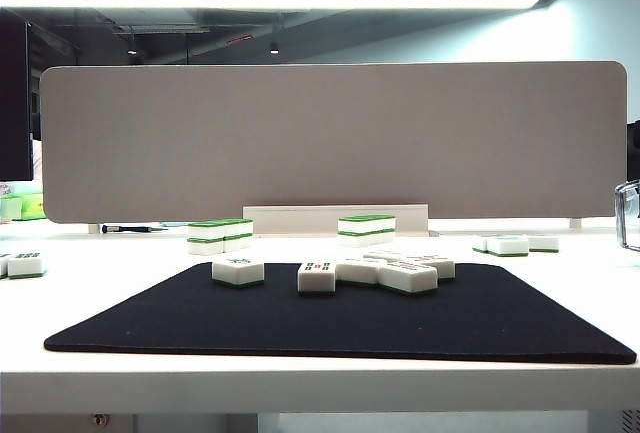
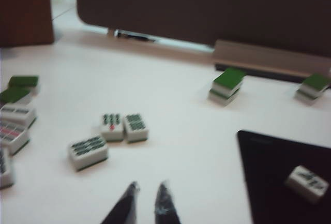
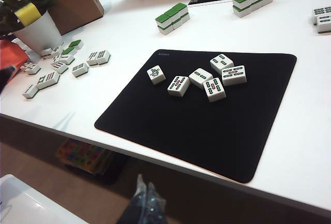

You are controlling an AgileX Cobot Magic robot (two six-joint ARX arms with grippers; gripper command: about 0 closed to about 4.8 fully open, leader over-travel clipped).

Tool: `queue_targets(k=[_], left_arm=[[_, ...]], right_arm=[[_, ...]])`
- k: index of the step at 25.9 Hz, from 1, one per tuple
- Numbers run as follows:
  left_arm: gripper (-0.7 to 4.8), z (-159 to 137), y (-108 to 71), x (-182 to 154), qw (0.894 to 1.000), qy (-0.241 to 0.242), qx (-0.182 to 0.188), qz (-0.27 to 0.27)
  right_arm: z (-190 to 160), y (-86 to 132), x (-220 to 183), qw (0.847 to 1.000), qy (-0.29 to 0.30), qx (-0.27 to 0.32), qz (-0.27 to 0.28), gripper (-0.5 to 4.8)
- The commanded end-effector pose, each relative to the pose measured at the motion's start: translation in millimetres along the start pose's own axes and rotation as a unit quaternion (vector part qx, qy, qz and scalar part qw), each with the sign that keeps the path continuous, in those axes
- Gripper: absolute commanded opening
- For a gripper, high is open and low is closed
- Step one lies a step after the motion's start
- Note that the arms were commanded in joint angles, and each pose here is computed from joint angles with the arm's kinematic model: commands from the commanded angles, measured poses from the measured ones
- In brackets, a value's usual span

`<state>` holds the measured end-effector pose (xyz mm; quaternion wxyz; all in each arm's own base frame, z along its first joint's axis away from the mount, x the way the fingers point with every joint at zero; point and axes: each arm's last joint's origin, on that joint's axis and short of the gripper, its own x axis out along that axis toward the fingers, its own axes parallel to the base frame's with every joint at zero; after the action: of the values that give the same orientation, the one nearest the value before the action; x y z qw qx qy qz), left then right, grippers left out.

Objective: Align six mahjong tiles in a row on the table.

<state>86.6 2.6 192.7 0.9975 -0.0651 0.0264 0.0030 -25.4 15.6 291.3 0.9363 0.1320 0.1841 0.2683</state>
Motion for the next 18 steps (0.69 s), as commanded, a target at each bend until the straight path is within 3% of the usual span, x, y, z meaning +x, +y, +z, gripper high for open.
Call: queue_targets(k=[1, 10, 13, 18], left_arm=[[0.48, 17.6, -5.5, -5.9, 0.998, -0.021, 0.000, -0.053], [0.48, 63.0, -17.8, 2.7, 0.985, 0.046, 0.001, -0.167], [0.48, 88.3, -22.0, 23.7, 0.977, 0.077, 0.023, -0.199], [0.48, 122.2, -25.6, 69.7, 0.969, 0.126, 0.008, -0.214]], right_arm=[[0.1, 1.6, -2.3, 1.000, -0.010, -0.008, 0.004, -0.01], [0.0, 1.5, -2.3, 1.000, -0.010, -0.008, 0.004, -0.01], [0.0, 1.5, -2.2, 1.000, -0.010, -0.008, 0.003, -0.01], [0.0, 1.5, -2.2, 1.000, -0.010, -0.008, 0.003, -0.01]])
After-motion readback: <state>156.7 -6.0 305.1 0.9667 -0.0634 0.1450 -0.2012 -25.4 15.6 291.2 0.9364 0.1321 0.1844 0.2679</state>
